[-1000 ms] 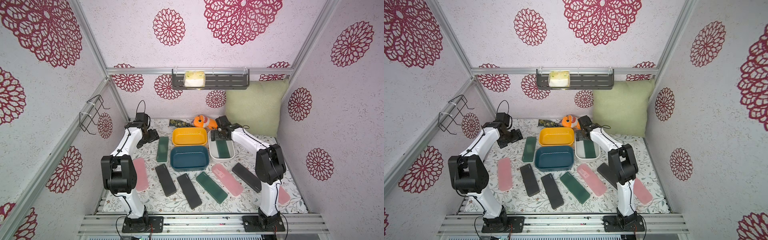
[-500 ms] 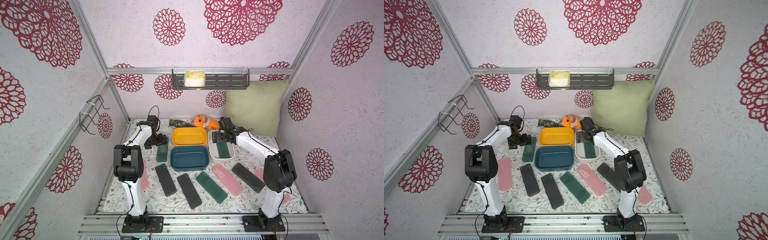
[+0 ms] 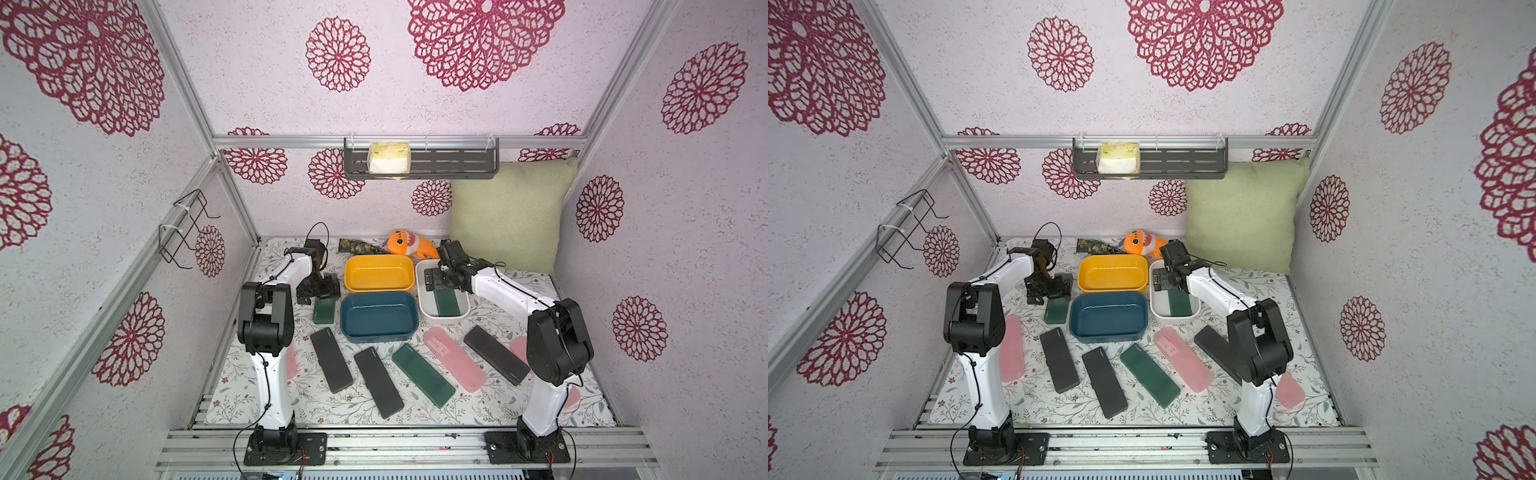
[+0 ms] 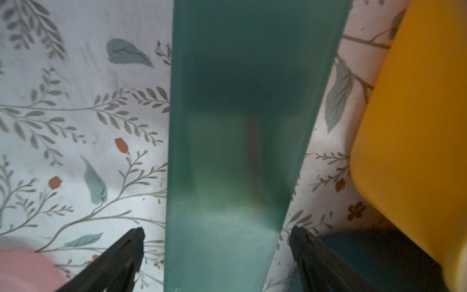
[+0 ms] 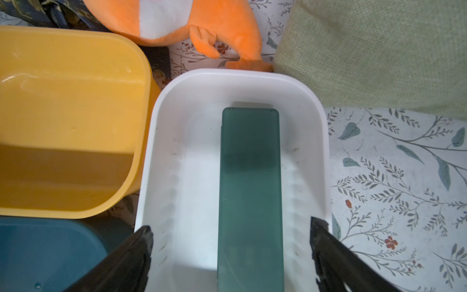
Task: Place the pencil cases by color into the storage box
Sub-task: Pick up the pencil case from the center of the board.
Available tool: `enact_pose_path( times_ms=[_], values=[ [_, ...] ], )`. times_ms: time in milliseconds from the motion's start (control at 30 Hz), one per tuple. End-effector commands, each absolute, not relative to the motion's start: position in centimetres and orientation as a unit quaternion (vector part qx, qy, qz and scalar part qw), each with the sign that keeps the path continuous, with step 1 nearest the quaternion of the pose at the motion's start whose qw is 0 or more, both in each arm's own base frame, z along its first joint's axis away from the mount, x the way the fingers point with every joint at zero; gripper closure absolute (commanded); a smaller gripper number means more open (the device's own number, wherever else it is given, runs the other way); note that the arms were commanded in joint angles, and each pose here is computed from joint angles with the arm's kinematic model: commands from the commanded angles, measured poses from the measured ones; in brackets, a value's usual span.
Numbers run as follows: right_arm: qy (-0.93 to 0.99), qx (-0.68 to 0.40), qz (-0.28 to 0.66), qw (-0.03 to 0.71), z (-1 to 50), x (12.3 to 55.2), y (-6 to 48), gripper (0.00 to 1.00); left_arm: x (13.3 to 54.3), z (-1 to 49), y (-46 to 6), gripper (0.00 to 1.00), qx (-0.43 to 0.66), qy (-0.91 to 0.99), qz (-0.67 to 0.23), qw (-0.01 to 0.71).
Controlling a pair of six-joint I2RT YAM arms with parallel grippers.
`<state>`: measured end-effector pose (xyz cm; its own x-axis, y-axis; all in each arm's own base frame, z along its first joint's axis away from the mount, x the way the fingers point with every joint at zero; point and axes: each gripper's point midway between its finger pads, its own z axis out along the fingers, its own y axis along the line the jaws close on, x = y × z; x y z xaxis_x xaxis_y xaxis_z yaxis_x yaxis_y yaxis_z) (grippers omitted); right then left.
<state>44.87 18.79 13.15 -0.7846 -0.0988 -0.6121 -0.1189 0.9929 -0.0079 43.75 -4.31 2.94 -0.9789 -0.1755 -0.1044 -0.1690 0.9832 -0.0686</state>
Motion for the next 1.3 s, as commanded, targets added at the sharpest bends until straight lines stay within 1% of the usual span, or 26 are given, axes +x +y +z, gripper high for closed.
enact_pose_path(
  times_ms=[0,167,567,667,700,733,833,900,933,1033,1067,1133,1167,1233,1267],
  values=[
    [0.930,-0.056,0.027,0.363,16.7,44.9,18.7,0.01,44.9,3.4,-4.5,0.03,-0.077,0.994,-0.031,0.073],
    [0.929,-0.056,0.029,0.364,16.7,44.8,18.6,0.01,45.0,2.9,-4.7,0.02,-0.077,0.994,-0.036,0.069],
    [0.930,-0.055,0.031,0.362,16.2,44.8,18.6,0.01,44.2,0.9,-3.7,0.03,-0.086,0.995,-0.004,0.046],
    [0.930,-0.055,0.033,0.363,16.3,44.8,18.7,0.01,44.2,0.9,-3.3,0.02,-0.092,0.995,0.006,0.048],
    [0.930,-0.055,0.032,0.362,16.2,44.8,18.6,0.01,44.3,1.0,-3.2,0.00,-0.095,0.994,0.010,0.050],
    [0.930,-0.054,0.032,0.362,16.2,44.8,18.6,0.01,44.3,1.1,-3.0,0.02,-0.098,0.994,0.014,0.052],
    [0.930,-0.055,0.033,0.362,16.2,44.8,18.6,0.01,44.3,1.5,-2.6,0.08,-0.106,0.992,0.025,0.059],
    [0.930,-0.055,0.033,0.362,16.1,44.9,18.6,0.01,44.3,1.9,-2.2,0.14,-0.112,0.991,0.033,0.063],
    [0.930,-0.055,0.033,0.363,16.2,44.9,18.6,0.01,44.3,1.9,-2.2,0.16,-0.113,0.991,0.034,0.063],
    [0.930,-0.056,0.034,0.361,16.0,44.9,18.7,0.01,44.3,2.1,-2.2,0.24,-0.116,0.990,0.038,0.064],
    [0.930,-0.056,0.035,0.362,16.1,44.9,18.7,0.01,44.3,2.2,-2.2,0.30,-0.117,0.990,0.038,0.064],
    [0.930,-0.057,0.034,0.361,16.0,44.9,18.7,0.01,44.2,2.1,-2.2,0.47,-0.120,0.990,0.039,0.063],
    [0.930,-0.057,0.034,0.362,16.0,44.9,18.6,0.01,44.2,2.2,-2.1,0.52,-0.123,0.990,0.042,0.063],
    [0.930,-0.057,0.034,0.363,16.1,44.9,18.6,0.01,44.3,2.4,-2.1,0.58,-0.124,0.989,0.043,0.064],
    [0.930,-0.057,0.035,0.362,16.0,44.9,18.6,0.01,44.3,2.5,-2.1,0.58,-0.125,0.989,0.046,0.064]
  ],
)
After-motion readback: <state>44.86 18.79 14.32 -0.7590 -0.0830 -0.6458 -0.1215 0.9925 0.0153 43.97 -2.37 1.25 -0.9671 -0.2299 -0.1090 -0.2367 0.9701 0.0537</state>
